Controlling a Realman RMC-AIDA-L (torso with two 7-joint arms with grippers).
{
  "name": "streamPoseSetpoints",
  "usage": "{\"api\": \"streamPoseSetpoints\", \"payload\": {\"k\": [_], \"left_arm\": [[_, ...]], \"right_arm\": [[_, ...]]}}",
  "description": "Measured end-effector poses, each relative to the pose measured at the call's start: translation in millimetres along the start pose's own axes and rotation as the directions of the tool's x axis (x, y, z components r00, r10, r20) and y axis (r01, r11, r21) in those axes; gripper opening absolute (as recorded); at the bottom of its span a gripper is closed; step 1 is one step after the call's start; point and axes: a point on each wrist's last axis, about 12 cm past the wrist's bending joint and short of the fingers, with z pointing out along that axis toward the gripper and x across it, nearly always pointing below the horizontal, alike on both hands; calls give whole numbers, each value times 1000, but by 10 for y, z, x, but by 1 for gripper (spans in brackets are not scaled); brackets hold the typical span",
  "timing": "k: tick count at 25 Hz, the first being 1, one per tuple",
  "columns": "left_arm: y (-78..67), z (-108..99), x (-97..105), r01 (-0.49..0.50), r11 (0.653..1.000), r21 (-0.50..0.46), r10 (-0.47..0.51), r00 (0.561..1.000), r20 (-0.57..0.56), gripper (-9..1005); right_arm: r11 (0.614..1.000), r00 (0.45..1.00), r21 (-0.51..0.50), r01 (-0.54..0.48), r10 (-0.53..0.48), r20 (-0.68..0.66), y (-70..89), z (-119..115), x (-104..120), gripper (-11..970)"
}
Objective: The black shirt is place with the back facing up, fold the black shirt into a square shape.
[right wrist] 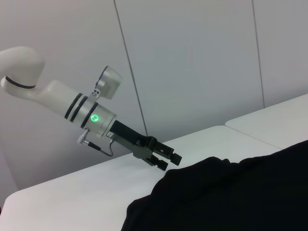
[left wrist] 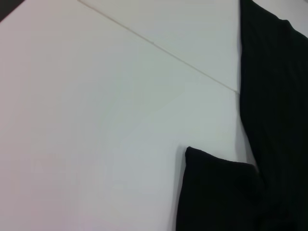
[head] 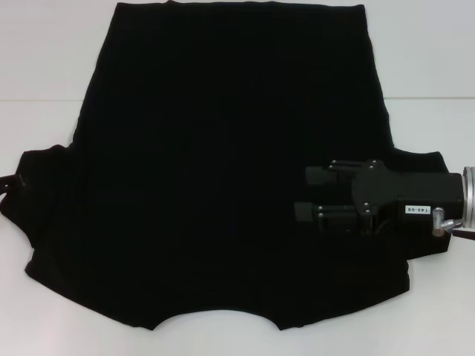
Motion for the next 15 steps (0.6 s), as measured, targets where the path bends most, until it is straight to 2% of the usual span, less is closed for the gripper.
{"api": "streamPoseSetpoints", "payload": {"k": [15], "left_arm": [[-93, 78, 42, -54, 998, 10, 55, 998, -36, 869]], "right_arm": [[1000, 1000, 3, 4, -4, 0, -7, -9, -9, 790]]}}
